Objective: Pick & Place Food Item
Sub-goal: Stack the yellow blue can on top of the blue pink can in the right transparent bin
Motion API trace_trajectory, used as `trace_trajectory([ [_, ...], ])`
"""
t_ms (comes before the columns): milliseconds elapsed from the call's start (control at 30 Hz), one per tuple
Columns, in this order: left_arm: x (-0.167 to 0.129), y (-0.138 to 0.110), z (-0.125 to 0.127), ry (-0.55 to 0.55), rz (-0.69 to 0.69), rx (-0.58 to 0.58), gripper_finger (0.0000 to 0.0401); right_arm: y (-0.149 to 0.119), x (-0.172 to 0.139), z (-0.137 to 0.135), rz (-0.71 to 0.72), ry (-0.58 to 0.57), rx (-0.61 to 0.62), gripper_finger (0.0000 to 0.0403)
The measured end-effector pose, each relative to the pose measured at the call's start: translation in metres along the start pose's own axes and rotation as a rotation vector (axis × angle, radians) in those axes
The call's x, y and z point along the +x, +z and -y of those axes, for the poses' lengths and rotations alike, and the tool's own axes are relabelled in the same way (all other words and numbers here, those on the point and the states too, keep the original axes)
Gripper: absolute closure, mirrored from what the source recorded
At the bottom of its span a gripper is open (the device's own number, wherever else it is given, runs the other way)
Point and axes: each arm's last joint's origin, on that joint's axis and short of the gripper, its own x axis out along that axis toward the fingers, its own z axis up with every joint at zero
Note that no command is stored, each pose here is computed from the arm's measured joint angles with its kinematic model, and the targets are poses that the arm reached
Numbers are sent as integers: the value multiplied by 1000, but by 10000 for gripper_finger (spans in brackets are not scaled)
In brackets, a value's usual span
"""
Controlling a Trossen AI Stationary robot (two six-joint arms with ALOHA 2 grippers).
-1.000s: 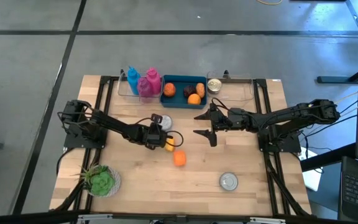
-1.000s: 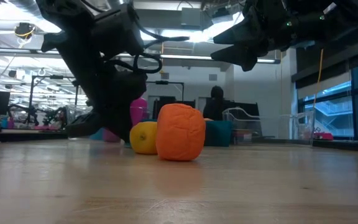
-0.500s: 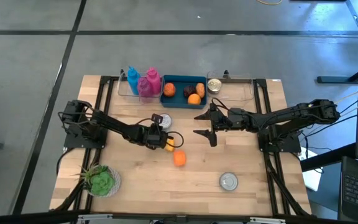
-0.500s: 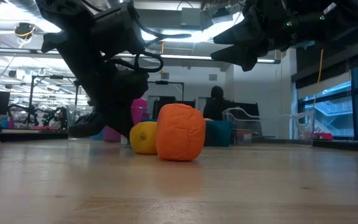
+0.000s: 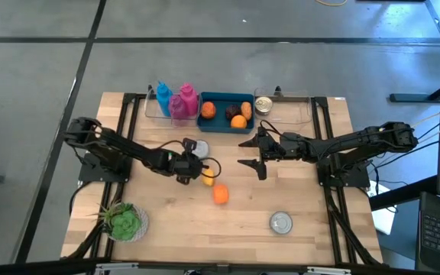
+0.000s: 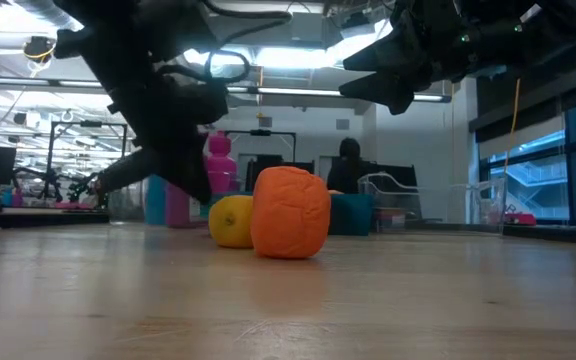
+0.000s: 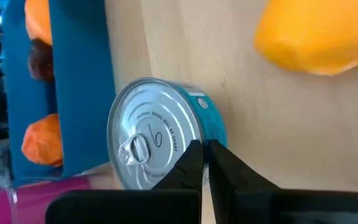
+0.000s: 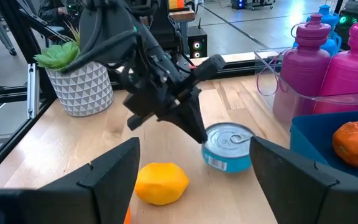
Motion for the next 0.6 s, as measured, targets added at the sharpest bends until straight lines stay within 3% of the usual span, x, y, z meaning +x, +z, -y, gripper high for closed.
trace_trajectory([
  [433, -4, 2, -4, 14, 6, 27, 401, 0, 0, 0, 0, 0, -15, 101],
  [600, -14, 17, -20, -38, 2, 16, 400, 0, 0, 0, -5, 0, -45, 101],
])
